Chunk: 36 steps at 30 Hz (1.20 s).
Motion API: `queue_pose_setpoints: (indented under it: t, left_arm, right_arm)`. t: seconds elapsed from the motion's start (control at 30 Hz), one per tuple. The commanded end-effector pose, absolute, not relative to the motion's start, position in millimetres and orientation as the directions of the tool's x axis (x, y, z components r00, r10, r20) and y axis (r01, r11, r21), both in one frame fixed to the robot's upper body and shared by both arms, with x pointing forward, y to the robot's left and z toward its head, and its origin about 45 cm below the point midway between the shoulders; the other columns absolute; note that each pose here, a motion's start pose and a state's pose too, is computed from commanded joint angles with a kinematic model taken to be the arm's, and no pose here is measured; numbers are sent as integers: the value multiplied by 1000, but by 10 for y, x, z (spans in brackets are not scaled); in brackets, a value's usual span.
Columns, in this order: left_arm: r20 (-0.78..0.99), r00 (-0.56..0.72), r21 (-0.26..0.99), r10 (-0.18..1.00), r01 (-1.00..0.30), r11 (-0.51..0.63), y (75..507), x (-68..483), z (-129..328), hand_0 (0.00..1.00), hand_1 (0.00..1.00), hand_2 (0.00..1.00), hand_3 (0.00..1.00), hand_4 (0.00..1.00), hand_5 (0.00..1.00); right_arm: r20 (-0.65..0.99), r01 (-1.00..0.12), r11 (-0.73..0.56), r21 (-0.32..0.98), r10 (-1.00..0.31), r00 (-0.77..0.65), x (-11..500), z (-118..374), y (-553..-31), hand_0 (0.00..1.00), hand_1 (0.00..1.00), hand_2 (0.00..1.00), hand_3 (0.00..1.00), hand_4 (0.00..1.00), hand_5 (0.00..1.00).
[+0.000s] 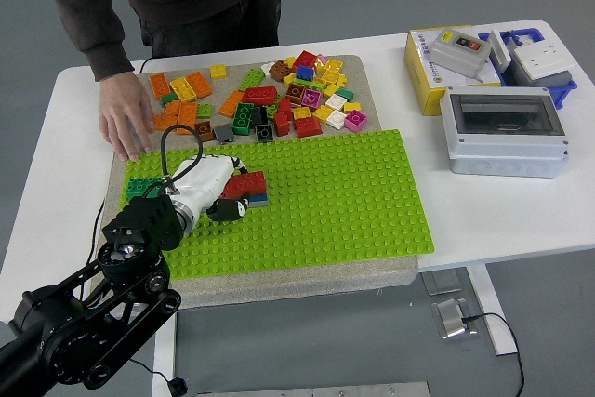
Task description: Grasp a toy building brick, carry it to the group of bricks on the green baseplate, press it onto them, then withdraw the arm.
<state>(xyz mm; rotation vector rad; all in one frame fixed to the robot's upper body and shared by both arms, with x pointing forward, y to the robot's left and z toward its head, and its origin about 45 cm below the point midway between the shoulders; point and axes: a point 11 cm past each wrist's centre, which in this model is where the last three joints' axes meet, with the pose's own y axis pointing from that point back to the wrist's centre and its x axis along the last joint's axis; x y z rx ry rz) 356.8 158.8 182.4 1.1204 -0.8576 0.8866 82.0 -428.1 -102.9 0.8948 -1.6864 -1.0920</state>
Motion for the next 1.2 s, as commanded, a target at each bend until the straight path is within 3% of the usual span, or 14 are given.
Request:
queue_pose_setpoints:
  t: [1.2]
  left_arm:
    - [904,404,377,141,-907,185,1630,3624,1663,938,899,854,530,499,314]
  right_arm:
    - [291,-98,340,935,-897,-333,824,-1034,-4267,628,623,619,616,463,743]
